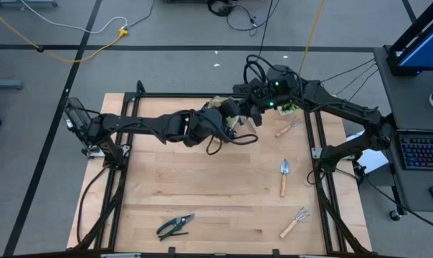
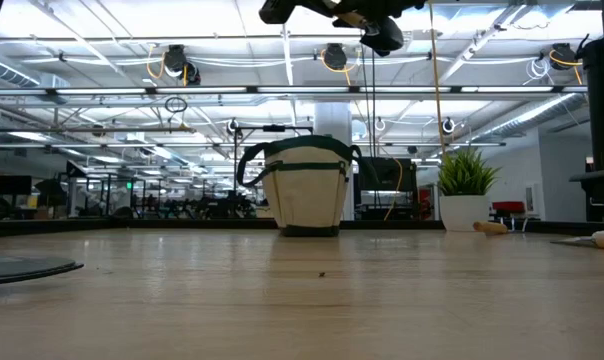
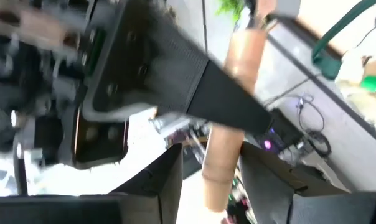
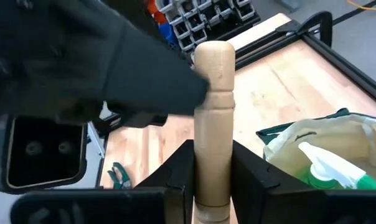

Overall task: Pick & Place Garden tools in Gardening bag
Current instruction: Put the top brown trowel into the gardening bag

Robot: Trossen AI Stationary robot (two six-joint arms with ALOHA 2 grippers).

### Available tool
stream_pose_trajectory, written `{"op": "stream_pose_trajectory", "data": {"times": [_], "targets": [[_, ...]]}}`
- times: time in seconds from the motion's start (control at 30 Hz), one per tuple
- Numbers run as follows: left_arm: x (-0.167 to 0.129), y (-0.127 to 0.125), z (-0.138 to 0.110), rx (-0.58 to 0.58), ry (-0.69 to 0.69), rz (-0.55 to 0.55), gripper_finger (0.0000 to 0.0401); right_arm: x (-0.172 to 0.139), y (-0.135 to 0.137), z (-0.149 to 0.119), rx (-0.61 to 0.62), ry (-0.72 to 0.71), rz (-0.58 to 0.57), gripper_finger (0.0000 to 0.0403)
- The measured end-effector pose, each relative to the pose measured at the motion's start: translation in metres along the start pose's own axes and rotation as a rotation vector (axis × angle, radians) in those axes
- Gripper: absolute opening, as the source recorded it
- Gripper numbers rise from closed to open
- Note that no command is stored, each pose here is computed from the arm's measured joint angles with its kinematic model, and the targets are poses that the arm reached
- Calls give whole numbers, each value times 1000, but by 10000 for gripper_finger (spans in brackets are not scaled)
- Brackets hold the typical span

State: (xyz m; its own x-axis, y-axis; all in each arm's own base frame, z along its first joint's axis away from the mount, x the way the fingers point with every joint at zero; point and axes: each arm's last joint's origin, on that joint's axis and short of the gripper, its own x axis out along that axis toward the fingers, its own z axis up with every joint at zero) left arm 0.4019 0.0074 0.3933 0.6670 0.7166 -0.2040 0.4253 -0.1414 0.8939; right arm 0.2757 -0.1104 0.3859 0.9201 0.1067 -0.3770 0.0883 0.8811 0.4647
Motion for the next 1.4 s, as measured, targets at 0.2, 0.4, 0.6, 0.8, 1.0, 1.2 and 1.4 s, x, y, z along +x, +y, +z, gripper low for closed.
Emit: {"op": "stream_pose_trajectory", "data": {"times": [0.2, 0.4, 0.6, 0.8, 1.0, 1.2, 1.4], "targets": [[0, 2, -12, -108, 161, -9, 160, -3, -4, -1, 28, 8, -30, 62], [-7, 6, -43, -298, 309, -12, 161, -6, -10, 0, 40, 5, -51, 62], [-19, -5, -74, -511, 375, -70, 161, -13, -19, 3, 46, -9, -78, 62], [-35, -24, -104, -802, 425, -162, 161, -26, -29, 7, 40, -46, -119, 62], [-54, -44, -134, -1069, 477, -319, 161, -43, -36, 12, 29, -95, -159, 62], [-66, -51, -158, -1252, 512, -392, 161, -59, -37, 17, -5, -148, -184, 62], [-83, -54, -181, -1390, 451, -377, 161, -73, -36, 19, -31, -183, -210, 62]]}}
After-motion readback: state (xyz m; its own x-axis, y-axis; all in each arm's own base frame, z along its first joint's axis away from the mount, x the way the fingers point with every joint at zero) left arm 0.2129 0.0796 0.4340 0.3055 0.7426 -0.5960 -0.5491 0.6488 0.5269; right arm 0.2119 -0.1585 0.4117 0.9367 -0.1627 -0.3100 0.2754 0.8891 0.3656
